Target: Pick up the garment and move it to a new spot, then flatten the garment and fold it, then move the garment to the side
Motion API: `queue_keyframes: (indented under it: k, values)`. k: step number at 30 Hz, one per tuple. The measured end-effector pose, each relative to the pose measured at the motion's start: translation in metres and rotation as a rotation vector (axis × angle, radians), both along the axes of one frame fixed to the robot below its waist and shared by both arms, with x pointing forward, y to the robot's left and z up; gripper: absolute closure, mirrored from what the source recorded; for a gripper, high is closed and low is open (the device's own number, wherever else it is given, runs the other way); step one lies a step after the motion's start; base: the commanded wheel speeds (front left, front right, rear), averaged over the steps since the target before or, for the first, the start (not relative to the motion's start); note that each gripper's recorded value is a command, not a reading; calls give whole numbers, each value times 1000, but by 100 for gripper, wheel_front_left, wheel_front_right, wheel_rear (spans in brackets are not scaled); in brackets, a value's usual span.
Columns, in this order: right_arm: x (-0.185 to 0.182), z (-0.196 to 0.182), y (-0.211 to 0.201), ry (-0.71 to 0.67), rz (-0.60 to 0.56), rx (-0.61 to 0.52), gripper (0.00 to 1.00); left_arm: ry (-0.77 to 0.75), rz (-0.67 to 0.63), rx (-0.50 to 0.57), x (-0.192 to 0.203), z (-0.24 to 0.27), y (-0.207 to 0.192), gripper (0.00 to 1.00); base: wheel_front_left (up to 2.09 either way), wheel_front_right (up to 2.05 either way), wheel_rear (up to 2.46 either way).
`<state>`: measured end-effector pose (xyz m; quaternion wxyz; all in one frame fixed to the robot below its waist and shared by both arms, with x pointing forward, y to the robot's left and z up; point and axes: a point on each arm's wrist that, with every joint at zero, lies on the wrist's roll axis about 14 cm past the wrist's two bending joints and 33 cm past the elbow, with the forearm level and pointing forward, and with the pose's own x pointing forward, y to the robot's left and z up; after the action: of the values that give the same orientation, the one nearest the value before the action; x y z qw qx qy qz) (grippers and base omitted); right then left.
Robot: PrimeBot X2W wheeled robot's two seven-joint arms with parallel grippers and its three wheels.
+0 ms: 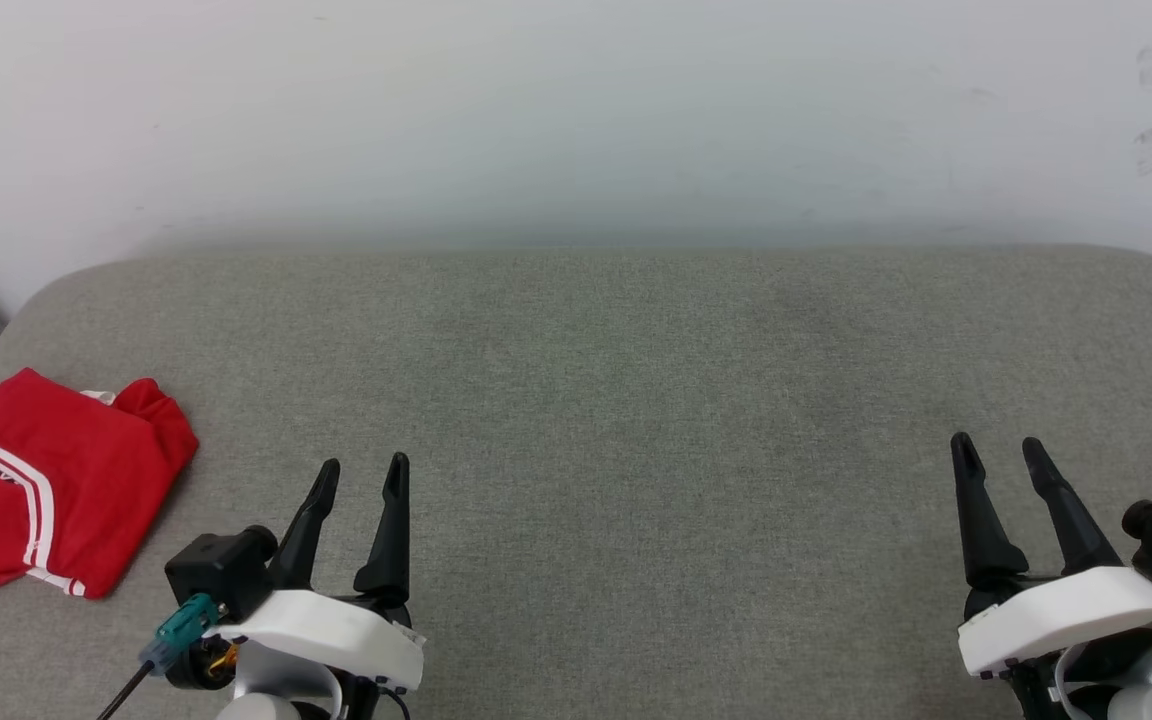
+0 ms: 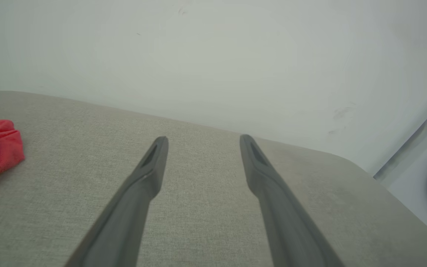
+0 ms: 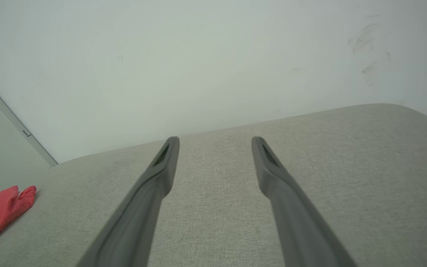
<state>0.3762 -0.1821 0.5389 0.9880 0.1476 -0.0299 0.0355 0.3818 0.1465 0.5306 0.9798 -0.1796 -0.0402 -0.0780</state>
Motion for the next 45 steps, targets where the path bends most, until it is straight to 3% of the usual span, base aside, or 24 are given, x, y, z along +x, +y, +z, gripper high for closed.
queue_keyframes:
  k: [20, 45]
  values:
    - [-3, 1, 0, 6, -9, -199, 0, -32, -5, 185, -2, -4, -6, 0, 0, 0, 0]
    - [-6, 8, -3, -28, -24, -288, 0, -66, -8, 302, -4, -7, -10, 0, 0, 0, 0]
